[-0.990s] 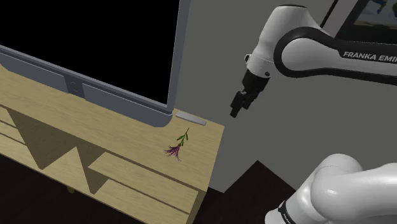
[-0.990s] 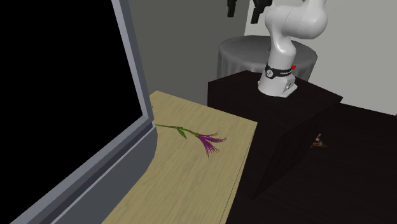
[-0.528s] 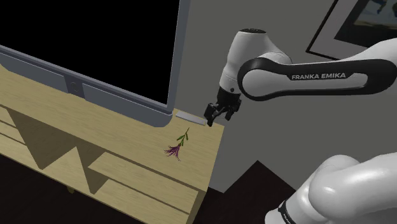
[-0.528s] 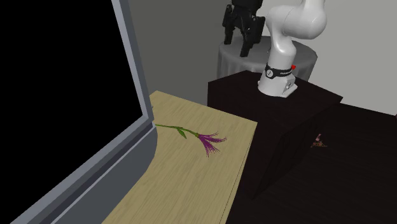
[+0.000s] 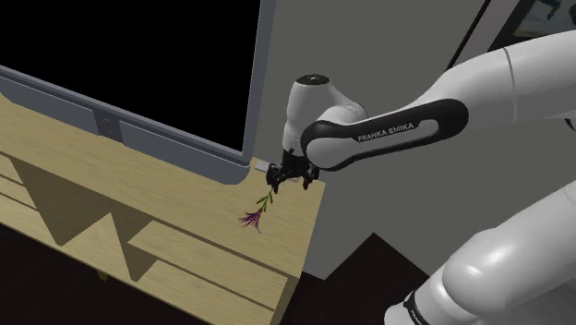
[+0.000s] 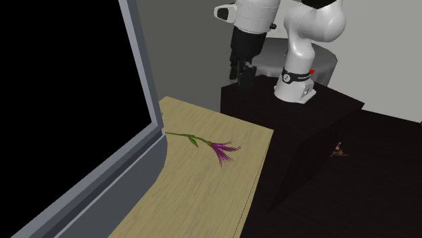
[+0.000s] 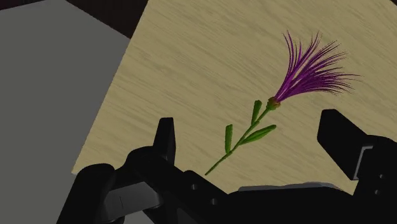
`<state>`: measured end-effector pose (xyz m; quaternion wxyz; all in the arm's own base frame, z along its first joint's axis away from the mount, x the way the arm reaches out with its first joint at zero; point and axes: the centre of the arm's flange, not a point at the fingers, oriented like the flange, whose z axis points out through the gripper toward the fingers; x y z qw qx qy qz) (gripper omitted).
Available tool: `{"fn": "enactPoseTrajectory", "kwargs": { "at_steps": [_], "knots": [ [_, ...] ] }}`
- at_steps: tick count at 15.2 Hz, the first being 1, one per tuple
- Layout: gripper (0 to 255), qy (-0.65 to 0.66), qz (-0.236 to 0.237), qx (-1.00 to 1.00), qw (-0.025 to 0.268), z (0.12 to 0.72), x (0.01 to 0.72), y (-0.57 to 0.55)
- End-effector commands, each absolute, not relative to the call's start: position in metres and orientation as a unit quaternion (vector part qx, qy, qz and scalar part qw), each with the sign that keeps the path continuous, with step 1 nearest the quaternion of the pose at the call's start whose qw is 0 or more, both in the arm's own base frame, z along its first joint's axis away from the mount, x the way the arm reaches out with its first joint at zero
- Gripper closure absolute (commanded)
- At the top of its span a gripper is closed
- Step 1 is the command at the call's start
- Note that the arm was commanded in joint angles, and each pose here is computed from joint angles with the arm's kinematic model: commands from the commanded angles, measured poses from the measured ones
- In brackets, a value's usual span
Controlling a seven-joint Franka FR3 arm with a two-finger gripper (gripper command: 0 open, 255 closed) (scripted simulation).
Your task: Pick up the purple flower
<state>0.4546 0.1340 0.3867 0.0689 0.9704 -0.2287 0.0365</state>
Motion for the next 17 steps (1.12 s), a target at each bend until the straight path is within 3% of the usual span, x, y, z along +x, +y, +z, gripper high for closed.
{"fn": "enactPoseTrajectory", "kwargs": {
  "at_steps": [1,12,17],
  "knots": [
    [0,-0.267,0.038,0.96,0.074,0.366,0.473,0.14],
    [0,-0.449,0.038,0.886,0.107,0.253,0.574,0.139],
    [0,-0.46,0.038,0.88,0.109,0.224,0.581,0.137]
  ]
}}
